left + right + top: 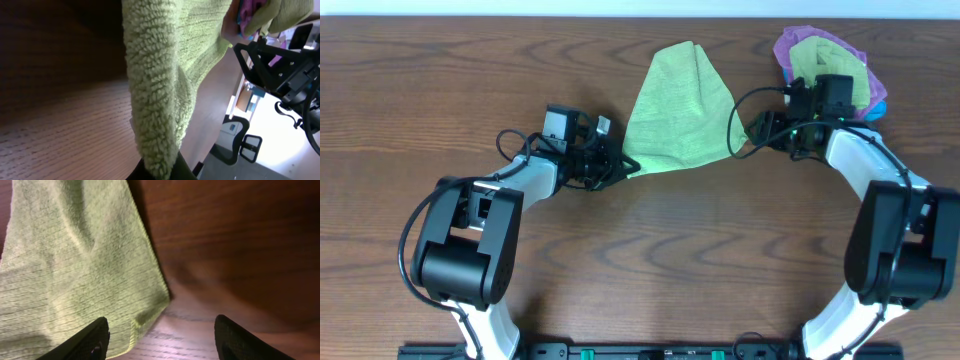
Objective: Fold the cloth
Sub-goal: 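Hold the towel corners with both grippers, stretching it between them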
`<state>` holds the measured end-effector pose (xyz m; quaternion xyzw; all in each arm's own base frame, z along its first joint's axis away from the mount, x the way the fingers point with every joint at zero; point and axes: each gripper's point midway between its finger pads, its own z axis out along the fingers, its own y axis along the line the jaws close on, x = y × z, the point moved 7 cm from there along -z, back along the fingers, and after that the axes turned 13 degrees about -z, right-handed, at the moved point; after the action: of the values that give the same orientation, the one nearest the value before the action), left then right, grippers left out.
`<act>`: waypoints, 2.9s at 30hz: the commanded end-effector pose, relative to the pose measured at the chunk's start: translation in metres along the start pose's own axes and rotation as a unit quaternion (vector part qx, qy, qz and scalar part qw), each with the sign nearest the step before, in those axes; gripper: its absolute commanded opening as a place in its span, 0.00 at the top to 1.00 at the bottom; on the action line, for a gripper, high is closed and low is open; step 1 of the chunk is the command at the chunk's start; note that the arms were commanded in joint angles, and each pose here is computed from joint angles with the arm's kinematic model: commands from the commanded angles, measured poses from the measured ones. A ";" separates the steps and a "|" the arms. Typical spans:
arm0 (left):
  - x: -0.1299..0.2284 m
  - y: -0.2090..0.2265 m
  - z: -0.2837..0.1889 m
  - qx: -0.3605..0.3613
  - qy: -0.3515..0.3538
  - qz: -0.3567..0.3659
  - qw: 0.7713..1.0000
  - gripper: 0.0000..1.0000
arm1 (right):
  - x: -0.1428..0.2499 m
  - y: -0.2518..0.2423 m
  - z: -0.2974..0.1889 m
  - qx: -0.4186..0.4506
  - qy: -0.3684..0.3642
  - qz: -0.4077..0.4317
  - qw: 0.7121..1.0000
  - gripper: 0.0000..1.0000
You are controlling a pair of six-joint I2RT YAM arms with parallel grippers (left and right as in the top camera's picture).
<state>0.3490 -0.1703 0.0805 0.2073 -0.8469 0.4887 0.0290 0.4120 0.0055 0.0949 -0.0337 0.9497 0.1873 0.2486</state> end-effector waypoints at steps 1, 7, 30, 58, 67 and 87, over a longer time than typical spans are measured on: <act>0.003 -0.005 -0.005 0.006 0.002 0.026 1.000 0.94 | 0.002 0.017 0.005 -0.030 0.006 0.017 0.999 0.32; 0.001 -0.003 -0.006 0.002 -0.002 0.025 1.000 0.94 | 0.002 0.032 0.013 -0.014 0.008 0.018 1.000 0.31; 0.012 0.019 0.016 -0.123 -0.067 0.020 0.990 0.73 | 0.002 0.031 0.014 -0.007 0.009 0.036 0.999 0.30; 0.000 -0.005 0.018 -0.075 -0.107 0.062 0.989 0.94 | 0.017 0.022 0.029 -0.003 0.040 0.041 0.998 0.26; -0.005 -0.005 0.011 -0.065 -0.106 0.054 0.991 0.94 | 0.019 0.015 0.053 -0.017 0.031 0.085 0.996 0.37; -0.015 -0.009 -0.005 -0.038 -0.101 0.043 0.993 0.94 | 0.022 0.042 0.060 -0.095 0.046 0.070 0.992 0.99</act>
<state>0.3627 -0.1696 0.0789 0.2205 -0.8784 0.4178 -0.0721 0.4177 0.0617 0.0555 0.0117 0.9423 0.2725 0.1940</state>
